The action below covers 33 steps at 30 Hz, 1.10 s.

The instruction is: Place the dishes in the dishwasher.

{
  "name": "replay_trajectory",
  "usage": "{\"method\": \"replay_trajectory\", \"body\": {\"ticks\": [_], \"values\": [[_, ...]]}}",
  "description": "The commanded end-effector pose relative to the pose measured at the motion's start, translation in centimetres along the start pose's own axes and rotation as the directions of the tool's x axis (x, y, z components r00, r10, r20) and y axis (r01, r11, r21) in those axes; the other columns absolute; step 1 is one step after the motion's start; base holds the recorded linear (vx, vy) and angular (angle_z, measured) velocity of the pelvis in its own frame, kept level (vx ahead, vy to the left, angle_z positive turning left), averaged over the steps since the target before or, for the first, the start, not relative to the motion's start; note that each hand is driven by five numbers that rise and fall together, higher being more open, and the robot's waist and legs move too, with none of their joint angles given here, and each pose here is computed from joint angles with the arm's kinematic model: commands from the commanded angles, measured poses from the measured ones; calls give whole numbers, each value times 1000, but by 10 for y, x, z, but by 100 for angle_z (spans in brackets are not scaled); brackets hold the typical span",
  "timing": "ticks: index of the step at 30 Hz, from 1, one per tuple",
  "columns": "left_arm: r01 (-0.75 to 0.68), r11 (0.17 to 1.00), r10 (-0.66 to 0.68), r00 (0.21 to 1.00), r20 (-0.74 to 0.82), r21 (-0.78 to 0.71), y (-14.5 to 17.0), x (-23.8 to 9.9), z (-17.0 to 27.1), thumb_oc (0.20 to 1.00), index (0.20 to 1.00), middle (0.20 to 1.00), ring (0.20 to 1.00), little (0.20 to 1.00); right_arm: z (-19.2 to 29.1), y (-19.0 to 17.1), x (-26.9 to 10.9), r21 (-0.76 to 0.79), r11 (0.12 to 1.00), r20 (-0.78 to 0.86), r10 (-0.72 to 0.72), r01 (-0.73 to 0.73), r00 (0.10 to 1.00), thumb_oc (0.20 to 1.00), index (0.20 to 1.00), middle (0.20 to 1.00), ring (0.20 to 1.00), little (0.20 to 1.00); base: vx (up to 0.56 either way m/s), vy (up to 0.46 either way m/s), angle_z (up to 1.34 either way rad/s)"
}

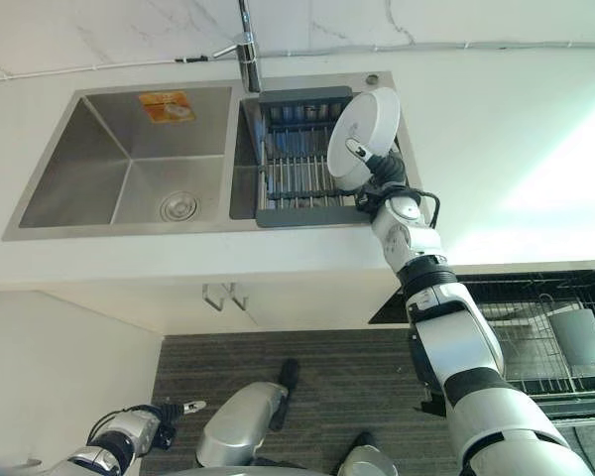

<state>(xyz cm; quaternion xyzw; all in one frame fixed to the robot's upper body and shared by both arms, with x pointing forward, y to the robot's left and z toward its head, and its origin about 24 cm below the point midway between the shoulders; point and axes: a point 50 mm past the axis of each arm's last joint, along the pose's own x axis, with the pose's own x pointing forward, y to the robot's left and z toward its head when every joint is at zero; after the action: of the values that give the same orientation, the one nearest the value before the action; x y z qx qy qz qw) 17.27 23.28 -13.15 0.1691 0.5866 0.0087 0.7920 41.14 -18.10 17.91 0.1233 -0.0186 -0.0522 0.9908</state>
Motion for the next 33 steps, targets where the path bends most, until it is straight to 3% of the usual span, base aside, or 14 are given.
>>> {"method": "replay_trajectory", "body": {"ticks": [1, 13, 14, 15, 16, 33], "values": [[-43, 997, 44, 999, -28, 56, 9, 0, -5, 1000, 1000, 1000, 1000, 1000, 45, 7, 5, 20, 1000, 142, 8, -11, 990, 1000, 1000, 1000, 1000, 1000, 0, 0, 0], [-41, 997, 41, 999, 9, 65, 13, -2, 10, 1000, 1000, 1000, 1000, 1000, 74, 7, 10, 0, 1000, 197, -6, 6, 980, 1000, 1000, 1000, 1000, 1000, -32, -19, 1], [-41, 997, 41, 999, 9, 64, 13, -2, 9, 1000, 1000, 1000, 1000, 1000, 76, 7, 10, -2, 1000, 203, -7, 7, 979, 655, 655, 655, 655, 655, 0, 0, 0], [-42, 997, 42, 999, 9, 65, 13, -2, 8, 1000, 1000, 1000, 1000, 1000, 78, 7, 10, -1, 1000, 207, -9, 9, 978, 523, 523, 523, 523, 523, 0, 0, 0], [-45, 997, 45, 999, 11, 63, 13, -2, 8, 1000, 1000, 1000, 1000, 1000, 81, 6, 10, -3, 1000, 219, -13, 14, 976, 200, 200, 200, 200, 200, 0, 0, 0], [-94, 994, 94, 995, 16, 59, 24, -3, 11, 1000, 1000, 1000, 1000, 1000, 108, 12, 1, -32, 999, 415, -4, 19, 910, 200, 200, 200, 200, 200, -20, -22, 0]]}}
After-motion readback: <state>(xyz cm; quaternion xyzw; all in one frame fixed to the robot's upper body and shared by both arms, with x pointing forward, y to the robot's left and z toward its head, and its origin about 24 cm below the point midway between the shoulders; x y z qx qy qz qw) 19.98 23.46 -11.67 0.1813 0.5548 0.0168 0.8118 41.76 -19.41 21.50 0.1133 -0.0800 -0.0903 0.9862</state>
